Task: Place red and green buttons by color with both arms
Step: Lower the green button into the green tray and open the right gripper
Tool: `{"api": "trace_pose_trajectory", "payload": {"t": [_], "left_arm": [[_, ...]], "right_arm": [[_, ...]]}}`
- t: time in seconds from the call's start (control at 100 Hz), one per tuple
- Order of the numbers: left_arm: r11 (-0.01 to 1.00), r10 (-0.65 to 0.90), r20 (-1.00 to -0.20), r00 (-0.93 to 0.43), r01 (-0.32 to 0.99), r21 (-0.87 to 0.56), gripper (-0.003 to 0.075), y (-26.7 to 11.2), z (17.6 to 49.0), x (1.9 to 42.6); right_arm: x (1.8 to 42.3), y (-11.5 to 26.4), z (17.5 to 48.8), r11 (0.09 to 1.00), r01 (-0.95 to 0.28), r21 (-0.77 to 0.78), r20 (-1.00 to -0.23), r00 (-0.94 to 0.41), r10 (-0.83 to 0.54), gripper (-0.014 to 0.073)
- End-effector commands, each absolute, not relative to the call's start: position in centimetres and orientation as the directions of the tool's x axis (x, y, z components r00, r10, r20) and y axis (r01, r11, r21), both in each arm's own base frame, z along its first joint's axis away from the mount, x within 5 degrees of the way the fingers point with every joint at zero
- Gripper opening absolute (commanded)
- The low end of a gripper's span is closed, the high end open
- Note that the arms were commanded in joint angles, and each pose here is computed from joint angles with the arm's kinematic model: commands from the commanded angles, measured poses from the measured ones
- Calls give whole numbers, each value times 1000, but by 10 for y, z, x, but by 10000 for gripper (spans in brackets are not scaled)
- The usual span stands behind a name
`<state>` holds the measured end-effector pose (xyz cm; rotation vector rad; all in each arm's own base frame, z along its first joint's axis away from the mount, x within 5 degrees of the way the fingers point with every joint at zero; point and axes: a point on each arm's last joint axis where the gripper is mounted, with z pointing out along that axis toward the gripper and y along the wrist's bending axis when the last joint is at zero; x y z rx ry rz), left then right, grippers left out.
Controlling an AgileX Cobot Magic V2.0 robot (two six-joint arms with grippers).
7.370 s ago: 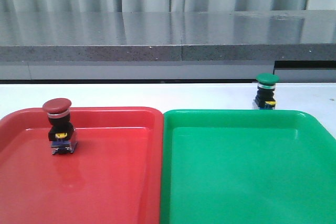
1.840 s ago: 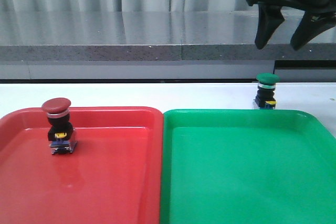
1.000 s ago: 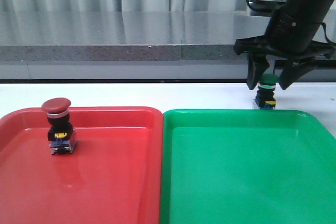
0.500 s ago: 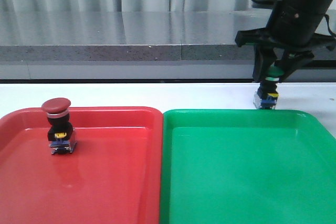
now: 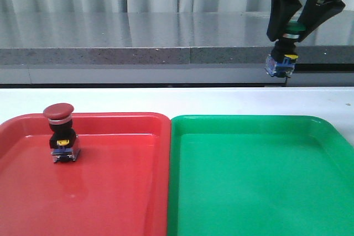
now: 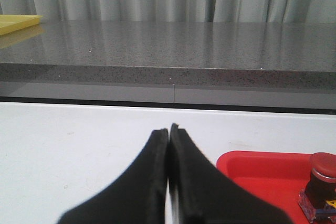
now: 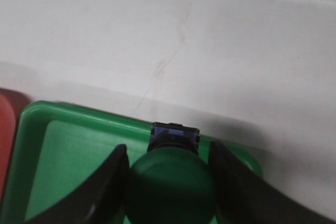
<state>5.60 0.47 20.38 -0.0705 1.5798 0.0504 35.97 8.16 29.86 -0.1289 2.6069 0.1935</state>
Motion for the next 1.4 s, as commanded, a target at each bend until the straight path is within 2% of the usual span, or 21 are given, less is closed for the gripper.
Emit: {"api": "trace_pose_trajectory", "payload": {"t": [0.0,0.13,0.47,0.86,1.19,1.28,1.39], "left_arm": [[997,-15,-998,59,-70,-20,-19,4,199,55],[997,-15,-998,59,-70,-20,-19,4,199,55],[997,-15,-998,59,-70,-20,-19,4,199,55],[997,-15,-998,59,-70,-20,-19,4,199,55],[997,-15,-998,59,-70,-20,-19,4,199,55],[997,-15,-998,59,-70,-20,-19,4,199,55],[997,-15,-998,59,-70,-20,-19,4,199,55]], "right_arm": [[345,88,324,980,-146,133,-596,-802,-39,209],[334,94,309,979,-127,159,-592,-806,-9,209],[316,95,252,982,-65,179,-516,-856,38,209],[316,103,240,977,-65,201,-519,-853,50,209],[319,113,222,976,-67,206,-472,-881,39,210],[319,113,222,976,-66,207,-470,-881,41,256],[318,113,222,976,-65,206,-465,-884,39,381]]}}
